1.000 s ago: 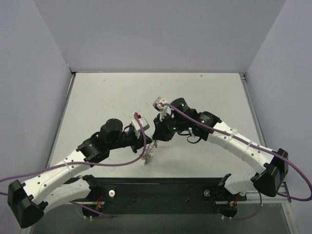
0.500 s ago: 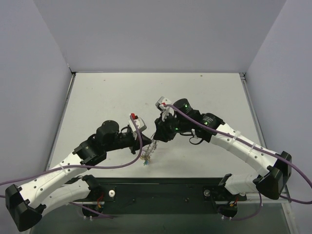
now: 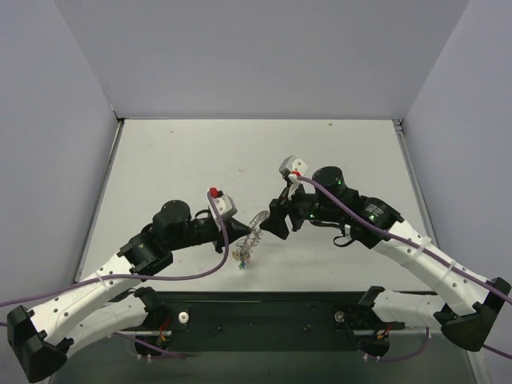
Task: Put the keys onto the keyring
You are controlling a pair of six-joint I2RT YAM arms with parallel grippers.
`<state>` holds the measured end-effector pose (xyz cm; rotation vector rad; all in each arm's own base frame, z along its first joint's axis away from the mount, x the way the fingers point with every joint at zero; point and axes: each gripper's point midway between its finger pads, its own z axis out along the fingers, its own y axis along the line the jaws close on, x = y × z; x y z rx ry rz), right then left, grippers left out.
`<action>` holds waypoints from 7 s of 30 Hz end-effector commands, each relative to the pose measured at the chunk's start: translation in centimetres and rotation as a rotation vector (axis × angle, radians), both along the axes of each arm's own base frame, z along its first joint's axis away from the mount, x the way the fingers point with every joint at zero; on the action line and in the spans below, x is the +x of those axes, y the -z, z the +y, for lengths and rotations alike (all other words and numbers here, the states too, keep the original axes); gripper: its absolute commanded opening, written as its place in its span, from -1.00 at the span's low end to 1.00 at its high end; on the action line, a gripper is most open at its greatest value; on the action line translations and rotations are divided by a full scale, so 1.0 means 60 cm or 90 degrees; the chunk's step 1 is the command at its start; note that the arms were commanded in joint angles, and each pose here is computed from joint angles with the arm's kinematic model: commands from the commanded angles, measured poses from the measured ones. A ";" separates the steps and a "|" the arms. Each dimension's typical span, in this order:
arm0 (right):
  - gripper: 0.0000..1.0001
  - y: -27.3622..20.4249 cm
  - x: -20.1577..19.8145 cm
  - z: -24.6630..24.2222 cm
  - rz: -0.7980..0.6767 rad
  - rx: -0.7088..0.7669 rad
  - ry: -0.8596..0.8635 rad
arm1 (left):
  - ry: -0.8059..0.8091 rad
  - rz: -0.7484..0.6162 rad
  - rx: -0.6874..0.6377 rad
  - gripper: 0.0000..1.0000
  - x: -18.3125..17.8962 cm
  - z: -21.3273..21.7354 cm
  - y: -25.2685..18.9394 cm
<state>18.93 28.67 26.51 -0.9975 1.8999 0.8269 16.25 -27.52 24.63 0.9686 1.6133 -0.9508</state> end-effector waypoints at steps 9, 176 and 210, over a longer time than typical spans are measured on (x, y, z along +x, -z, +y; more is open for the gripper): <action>0.22 -0.061 -0.101 0.023 -0.060 0.100 -0.273 | 0.088 -0.109 -0.129 -1.00 -0.035 -0.018 -0.093; -1.00 -0.016 -0.068 0.010 -0.146 -0.003 -0.303 | 0.236 0.070 0.133 -0.41 -0.027 -0.073 -0.013; 0.25 -0.076 -0.042 -0.019 -0.190 0.109 -0.185 | 0.141 -0.037 -0.003 -1.00 0.003 -0.082 -0.055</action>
